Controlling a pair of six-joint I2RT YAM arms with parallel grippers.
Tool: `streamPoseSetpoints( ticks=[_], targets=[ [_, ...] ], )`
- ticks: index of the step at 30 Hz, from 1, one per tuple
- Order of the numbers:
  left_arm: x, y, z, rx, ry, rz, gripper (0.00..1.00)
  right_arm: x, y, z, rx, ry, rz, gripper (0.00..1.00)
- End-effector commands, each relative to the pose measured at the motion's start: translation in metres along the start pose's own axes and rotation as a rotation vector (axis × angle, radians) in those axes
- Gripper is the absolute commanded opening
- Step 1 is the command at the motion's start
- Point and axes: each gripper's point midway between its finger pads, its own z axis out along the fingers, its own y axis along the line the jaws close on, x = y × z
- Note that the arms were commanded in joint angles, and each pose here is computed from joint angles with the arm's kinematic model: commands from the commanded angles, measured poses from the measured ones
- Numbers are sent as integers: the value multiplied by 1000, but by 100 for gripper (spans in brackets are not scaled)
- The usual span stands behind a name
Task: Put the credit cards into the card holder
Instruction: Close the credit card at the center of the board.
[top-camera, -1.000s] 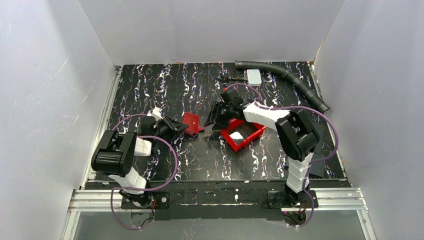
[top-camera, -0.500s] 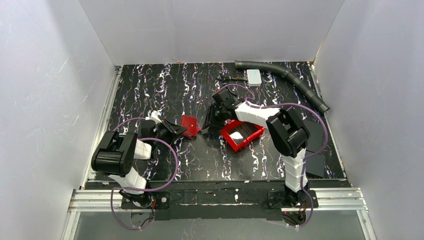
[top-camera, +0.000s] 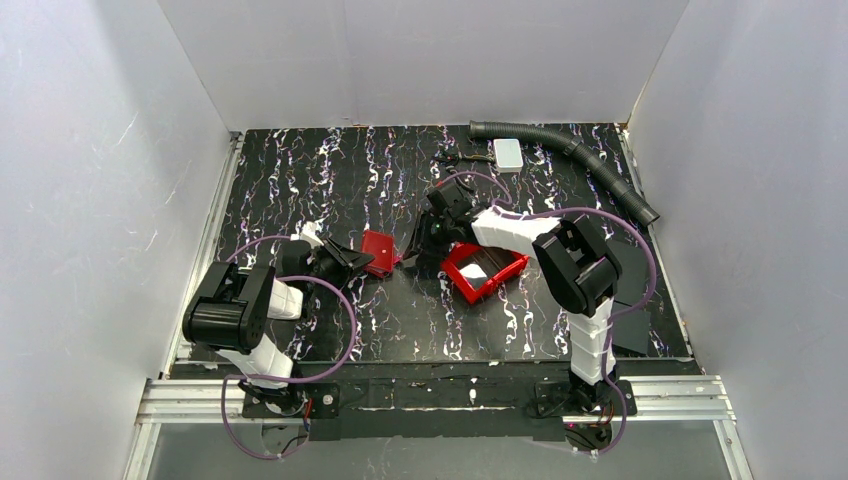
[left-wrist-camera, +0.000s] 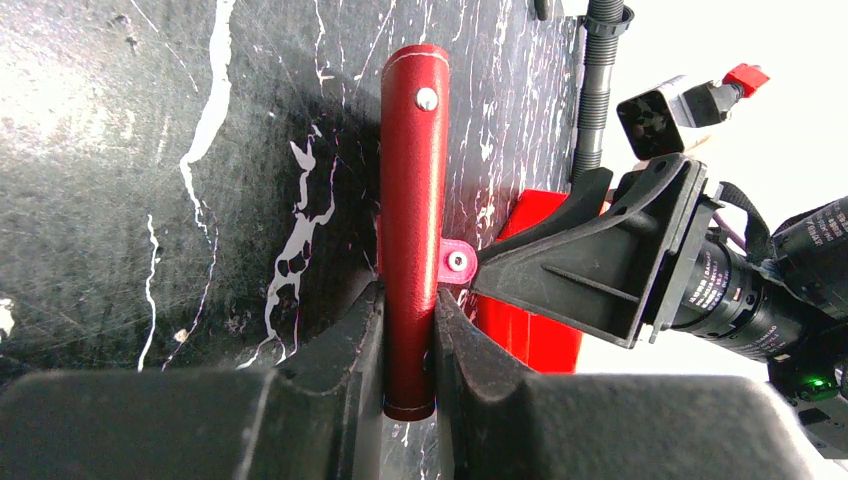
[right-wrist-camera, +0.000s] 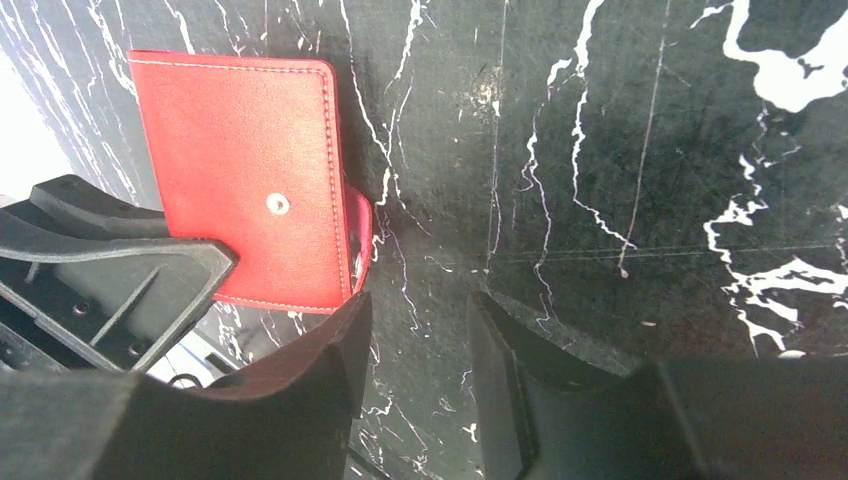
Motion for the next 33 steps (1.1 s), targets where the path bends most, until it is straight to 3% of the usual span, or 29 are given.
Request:
streamPoseSetpoints(
  ticks=[1, 4, 9, 16, 24, 30, 33],
  targets=[
    [-4, -4, -2, 15, -27, 33, 0, -8, 19, 0, -62, -24, -9, 45],
    [-4, -3, -3, 13, -28, 33, 0, -8, 21, -1, -73, -23, -12, 43],
    [-3, -3, -3, 14, -25, 31, 0, -11, 31, -15, -103, -52, -22, 51],
    [-3, -2, -2, 10, -25, 27, 0, -13, 34, -7, -110, -39, -22, 52],
    [-4, -3, -2, 12, -27, 29, 0, -10, 33, 5, -132, -19, -2, 31],
    [-3, -2, -2, 9, -26, 26, 0, -8, 35, 7, -149, -11, 8, 27],
    [-2, 0, -2, 5, -25, 24, 0, -10, 37, 7, -157, -18, 4, 18]
  ],
)
